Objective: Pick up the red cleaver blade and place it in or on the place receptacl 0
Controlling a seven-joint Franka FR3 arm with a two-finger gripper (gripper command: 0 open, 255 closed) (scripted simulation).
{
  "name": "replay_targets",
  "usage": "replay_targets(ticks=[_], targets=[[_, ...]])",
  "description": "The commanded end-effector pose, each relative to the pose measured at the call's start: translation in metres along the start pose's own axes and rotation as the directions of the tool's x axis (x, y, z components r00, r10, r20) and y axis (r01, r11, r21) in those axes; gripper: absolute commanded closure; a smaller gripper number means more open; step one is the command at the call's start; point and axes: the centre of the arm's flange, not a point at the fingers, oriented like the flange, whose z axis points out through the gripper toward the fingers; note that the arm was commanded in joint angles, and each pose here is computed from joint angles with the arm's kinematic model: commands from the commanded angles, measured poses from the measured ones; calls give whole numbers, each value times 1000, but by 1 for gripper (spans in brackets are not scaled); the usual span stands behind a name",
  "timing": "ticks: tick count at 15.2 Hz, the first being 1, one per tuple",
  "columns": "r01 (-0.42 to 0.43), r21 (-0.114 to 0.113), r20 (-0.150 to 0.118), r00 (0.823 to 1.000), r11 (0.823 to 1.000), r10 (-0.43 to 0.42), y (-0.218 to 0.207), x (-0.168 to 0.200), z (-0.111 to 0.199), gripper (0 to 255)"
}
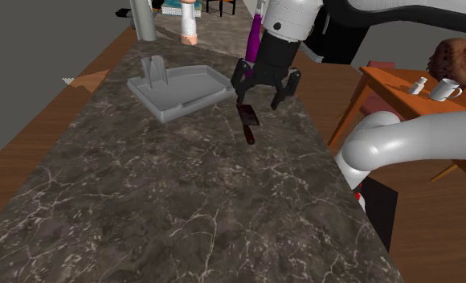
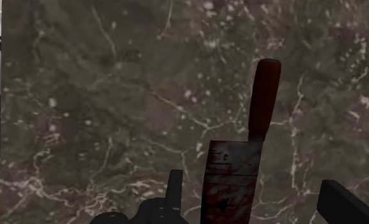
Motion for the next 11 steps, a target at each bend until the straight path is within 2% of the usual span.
replay_targets(ticks=[1,6,11], targets=[[-16,13,-4,1000,1000,16,3,1,11,0],[-16,13,-4,1000,1000,16,3,1,40,0],[-16,13,-4,1000,1000,16,3,1,40,0]])
